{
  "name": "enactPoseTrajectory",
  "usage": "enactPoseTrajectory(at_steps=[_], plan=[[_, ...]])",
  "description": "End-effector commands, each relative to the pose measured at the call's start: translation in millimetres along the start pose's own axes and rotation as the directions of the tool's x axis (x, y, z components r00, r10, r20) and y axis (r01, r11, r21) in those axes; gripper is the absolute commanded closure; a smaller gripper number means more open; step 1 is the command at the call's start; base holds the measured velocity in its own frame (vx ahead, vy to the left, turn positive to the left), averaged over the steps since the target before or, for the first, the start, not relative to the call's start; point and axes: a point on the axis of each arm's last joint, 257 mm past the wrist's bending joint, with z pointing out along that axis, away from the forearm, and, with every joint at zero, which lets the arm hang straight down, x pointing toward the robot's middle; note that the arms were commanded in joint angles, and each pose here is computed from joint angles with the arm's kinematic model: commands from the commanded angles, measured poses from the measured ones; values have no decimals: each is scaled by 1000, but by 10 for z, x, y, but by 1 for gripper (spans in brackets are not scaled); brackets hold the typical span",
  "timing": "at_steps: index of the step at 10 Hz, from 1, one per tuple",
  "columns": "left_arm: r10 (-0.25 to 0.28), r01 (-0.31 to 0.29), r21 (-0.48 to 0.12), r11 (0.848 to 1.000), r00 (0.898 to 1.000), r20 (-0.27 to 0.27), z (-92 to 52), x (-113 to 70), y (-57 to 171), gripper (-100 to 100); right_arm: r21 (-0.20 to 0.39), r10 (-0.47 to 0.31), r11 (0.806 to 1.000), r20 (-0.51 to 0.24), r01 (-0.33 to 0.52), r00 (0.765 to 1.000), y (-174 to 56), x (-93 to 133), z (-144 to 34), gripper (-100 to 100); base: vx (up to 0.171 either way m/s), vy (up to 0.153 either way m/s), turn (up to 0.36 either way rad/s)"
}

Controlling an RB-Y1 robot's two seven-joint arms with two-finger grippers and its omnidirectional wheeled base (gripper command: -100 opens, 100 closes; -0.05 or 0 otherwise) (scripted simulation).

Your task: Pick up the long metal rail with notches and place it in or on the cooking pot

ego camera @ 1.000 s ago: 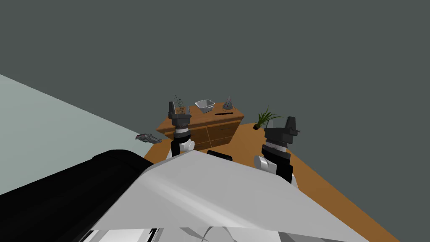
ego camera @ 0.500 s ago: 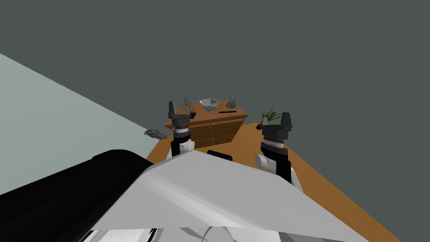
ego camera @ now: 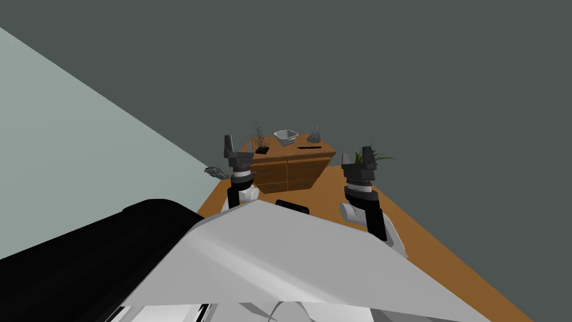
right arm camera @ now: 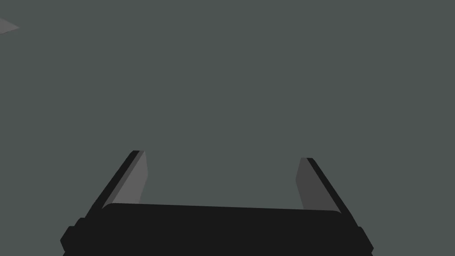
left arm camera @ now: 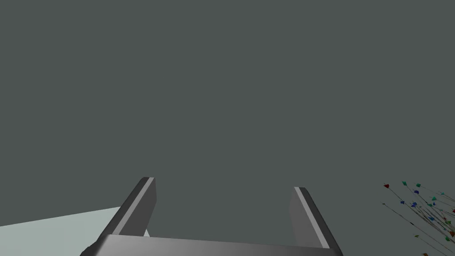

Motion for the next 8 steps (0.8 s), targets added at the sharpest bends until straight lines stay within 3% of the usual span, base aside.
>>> enactPoseTrajectory(at_steps=[1,4,8], plan=[[0,0,0,1000,1000,0,0,0,0,0,-9,-14,1000,-59,13,998,-9,122,43,-100,-81,69,156],[0,0,0,1000,1000,0,0,0,0,0,-12,-41,999,-133,39,990,-40,252,59,-100,-76,42,141],[0,0,0,1000,1000,0,0,0,0,0,-22,-92,996,-263,89,960,-134,472,59,-100,-69,41,174]])
